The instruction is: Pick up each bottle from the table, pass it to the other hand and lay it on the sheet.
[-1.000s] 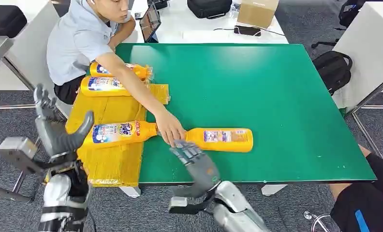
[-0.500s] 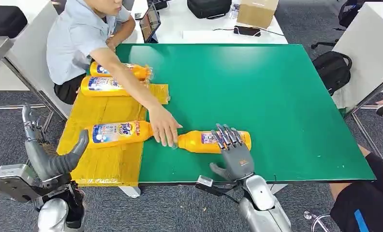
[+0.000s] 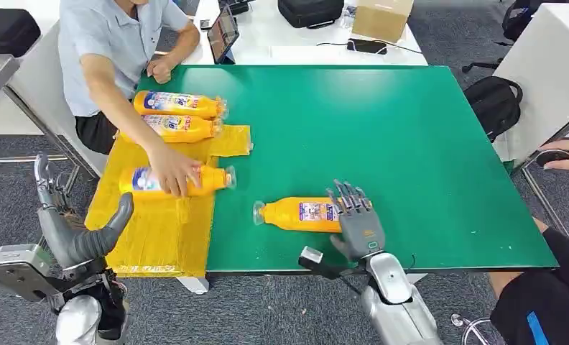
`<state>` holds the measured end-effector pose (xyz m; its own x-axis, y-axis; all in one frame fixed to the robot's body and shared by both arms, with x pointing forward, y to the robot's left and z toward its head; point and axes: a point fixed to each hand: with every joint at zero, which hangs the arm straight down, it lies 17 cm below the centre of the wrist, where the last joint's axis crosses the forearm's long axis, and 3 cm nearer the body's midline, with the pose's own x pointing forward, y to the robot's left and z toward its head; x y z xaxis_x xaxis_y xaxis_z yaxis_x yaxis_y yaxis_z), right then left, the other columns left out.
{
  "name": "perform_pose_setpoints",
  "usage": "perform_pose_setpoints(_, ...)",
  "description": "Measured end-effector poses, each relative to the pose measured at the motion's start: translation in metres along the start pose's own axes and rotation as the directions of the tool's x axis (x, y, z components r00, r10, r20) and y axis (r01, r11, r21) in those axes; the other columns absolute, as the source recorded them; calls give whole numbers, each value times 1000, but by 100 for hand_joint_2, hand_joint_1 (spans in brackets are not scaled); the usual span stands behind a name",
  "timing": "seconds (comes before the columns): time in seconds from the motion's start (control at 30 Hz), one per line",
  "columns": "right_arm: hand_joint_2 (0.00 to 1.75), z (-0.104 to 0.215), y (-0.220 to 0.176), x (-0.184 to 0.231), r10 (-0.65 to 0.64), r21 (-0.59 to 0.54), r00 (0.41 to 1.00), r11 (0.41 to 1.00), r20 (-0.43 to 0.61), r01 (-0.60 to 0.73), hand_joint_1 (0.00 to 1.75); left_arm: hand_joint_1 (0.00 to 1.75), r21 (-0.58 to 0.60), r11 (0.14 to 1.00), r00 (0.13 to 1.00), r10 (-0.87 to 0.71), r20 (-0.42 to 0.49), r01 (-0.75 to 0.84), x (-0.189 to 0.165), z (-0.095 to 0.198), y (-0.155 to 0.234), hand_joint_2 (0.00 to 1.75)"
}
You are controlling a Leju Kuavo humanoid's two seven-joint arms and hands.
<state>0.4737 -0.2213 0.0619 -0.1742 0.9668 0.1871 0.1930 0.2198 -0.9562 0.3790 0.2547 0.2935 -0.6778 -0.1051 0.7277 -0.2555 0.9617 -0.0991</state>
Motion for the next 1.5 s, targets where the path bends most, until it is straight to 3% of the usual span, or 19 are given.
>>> perform_pose_setpoints(0.33, 175, -21, 26, -45, 109, 138, 986, 986, -124, -92, 0, 0, -23, 1000, 1000, 12, -17, -13, -6, -4, -8, 175)
perform_pose_setpoints(0.8, 175, -27, 35, -57, 107, 194, 984, 978, -144, -78, 2, 0, -37, 999, 1000, 10, -23, -11, -7, -4, -11, 175)
perform_pose_setpoints(0.83, 175, -27, 38, -57, 90, 210, 985, 976, -145, -58, 66, 0, -42, 999, 1000, 10, -24, -11, -7, -3, -11, 175)
perform_pose_setpoints(0.87, 175, -27, 41, -57, 73, 228, 986, 973, -148, -38, 147, 0, -46, 999, 1000, 11, -24, -12, -7, -3, -12, 175)
perform_pose_setpoints(0.93, 175, -25, 49, -57, 40, 266, 988, 964, -150, 1, 171, 0, -48, 999, 1000, 10, -25, -11, -8, -4, -13, 175)
perform_pose_setpoints(1.03, 175, -18, 61, -58, 12, 317, 987, 947, -161, 40, 171, 0, -51, 999, 1000, 9, -27, -11, -9, -5, -15, 175)
perform_pose_setpoints(1.5, 175, -15, 71, -57, -98, 344, 979, 926, -176, 155, 171, 0, -57, 998, 999, 13, -33, -15, -15, -7, -19, 175)
